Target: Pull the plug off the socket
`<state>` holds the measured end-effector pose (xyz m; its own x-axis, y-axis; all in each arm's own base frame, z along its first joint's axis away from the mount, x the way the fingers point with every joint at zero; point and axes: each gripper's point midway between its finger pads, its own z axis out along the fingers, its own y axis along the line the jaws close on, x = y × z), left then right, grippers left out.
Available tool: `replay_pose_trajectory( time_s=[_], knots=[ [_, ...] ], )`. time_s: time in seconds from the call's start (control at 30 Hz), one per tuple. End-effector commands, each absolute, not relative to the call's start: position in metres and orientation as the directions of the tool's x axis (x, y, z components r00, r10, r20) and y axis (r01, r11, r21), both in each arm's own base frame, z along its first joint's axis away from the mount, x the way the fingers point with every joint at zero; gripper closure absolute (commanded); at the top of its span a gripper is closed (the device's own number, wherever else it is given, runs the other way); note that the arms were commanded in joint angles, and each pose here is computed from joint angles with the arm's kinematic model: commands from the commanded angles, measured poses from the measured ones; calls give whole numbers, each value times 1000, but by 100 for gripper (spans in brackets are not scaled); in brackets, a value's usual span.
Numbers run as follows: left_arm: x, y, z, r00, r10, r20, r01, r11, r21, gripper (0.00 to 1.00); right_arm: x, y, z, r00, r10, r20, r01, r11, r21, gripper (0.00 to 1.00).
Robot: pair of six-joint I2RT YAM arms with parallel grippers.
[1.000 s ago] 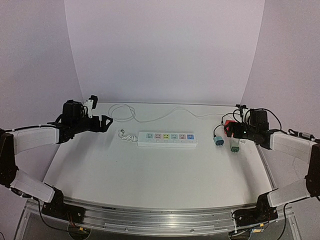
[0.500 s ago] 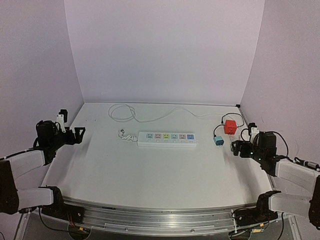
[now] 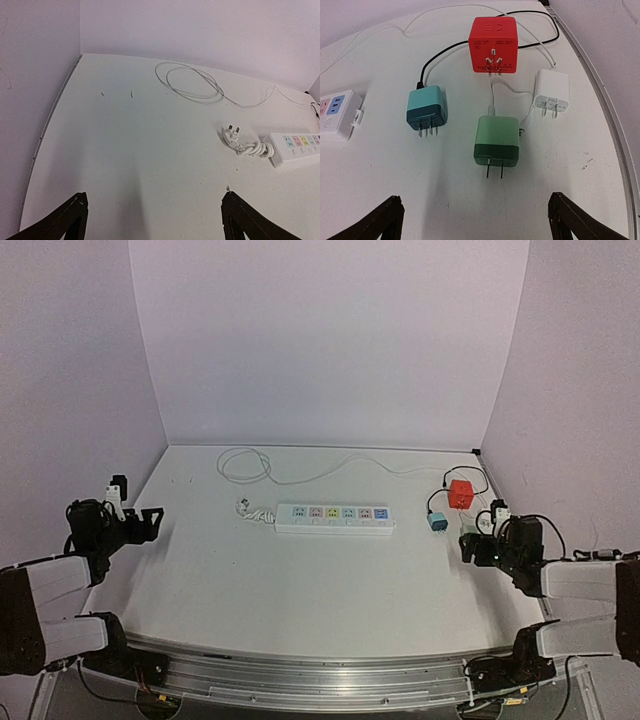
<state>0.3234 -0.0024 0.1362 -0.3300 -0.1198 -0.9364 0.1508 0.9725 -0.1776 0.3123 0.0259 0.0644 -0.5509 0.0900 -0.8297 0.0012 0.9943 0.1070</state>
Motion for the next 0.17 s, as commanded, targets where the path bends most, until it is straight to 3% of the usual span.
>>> replay_pose_trajectory(
  time_s=[0.0,0.13],
  knots=[
    [324,-3,147,-279,-93,-956,171,975,-145,7,330,30,82,-479,121,-869,-14,989,146,3],
    [323,-1,143,-306,-113,-945,151,975,-165,4,335,31,83,-476,119,-872,-18,989,145,3]
  ],
)
